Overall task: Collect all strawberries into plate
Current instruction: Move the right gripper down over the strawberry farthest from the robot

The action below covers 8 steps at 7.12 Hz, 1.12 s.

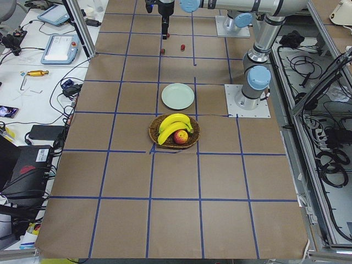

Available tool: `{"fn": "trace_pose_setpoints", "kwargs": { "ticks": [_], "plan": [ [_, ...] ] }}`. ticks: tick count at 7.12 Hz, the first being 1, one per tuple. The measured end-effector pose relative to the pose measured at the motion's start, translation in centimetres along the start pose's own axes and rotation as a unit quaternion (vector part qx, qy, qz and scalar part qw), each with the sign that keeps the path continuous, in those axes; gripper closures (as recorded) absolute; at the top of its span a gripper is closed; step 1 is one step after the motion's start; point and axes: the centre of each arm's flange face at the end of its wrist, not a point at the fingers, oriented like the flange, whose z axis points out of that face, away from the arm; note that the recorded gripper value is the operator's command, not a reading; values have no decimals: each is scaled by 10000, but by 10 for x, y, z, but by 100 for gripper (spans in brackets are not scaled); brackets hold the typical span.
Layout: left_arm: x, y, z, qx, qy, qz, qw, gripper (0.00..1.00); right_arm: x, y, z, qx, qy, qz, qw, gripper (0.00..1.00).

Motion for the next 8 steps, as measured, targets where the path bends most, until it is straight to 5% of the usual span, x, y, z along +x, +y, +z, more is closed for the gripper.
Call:
{"fn": "trace_pose_setpoints", "kwargs": {
  "ticks": [5, 8],
  "plan": [
    [1, 1, 4, -41, -3, 7, 10000, 0, 0, -26, 160, 386, -15, 64, 9992, 0],
    [1, 2, 5, -48, -10, 9, 10000, 0, -1, -16, 229, 113, 17, 2, 9999, 2]
  ]
}}
